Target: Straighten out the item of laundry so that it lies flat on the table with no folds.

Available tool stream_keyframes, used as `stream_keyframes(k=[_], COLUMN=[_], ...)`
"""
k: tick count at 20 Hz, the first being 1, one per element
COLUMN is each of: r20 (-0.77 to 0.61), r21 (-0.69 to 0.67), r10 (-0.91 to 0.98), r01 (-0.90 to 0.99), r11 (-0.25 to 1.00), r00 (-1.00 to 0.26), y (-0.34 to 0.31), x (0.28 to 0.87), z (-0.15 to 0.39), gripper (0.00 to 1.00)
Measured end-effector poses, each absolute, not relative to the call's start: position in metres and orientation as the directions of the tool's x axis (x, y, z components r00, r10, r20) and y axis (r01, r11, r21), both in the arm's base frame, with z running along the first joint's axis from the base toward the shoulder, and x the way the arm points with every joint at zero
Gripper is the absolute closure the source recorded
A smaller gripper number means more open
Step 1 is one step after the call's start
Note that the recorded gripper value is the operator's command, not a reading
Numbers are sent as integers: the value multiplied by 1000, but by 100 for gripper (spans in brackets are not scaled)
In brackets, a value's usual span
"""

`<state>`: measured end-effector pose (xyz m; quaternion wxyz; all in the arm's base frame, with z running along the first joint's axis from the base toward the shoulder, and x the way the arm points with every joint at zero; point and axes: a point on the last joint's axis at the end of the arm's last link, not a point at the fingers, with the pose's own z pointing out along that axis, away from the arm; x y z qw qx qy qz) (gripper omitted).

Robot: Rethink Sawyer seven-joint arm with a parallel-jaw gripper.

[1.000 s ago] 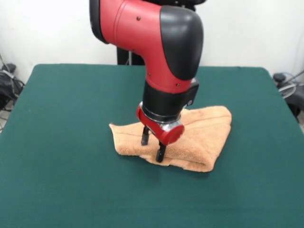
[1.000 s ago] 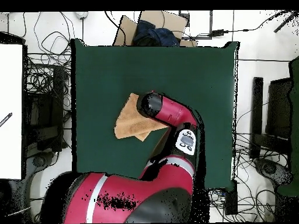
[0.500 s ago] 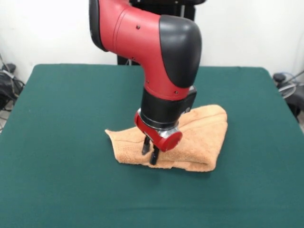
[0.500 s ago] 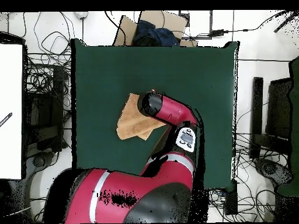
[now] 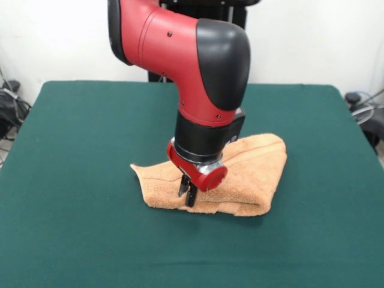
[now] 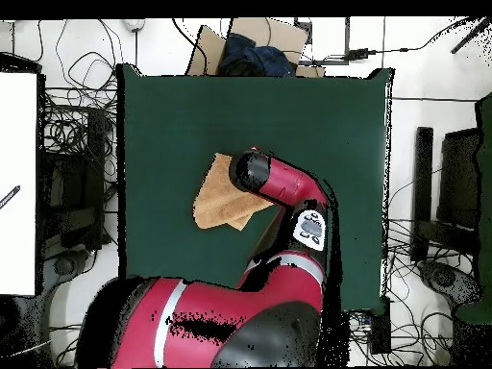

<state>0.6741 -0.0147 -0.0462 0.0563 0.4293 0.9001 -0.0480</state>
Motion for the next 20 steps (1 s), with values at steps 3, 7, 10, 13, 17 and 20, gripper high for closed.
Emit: stream_keyframes(k=[3, 7, 10, 13, 17, 20], r20=[-142, -143, -148, -153, -159, -165], r21=[-37, -34, -29, -24, -18, -10], r10=[760, 759, 758, 757, 752, 745], r01=[771, 769, 769, 769, 764, 757], r11=[636, 638, 638, 639, 645, 654], r00=[-634, -636, -635, -635, -639, -646], y=[-15, -16, -16, -15, -9, 0], x=[674, 675, 677, 680, 682, 684], z=[-46, -44, -40, -35, -30, -20], gripper=[100, 100, 100, 100, 100, 100])
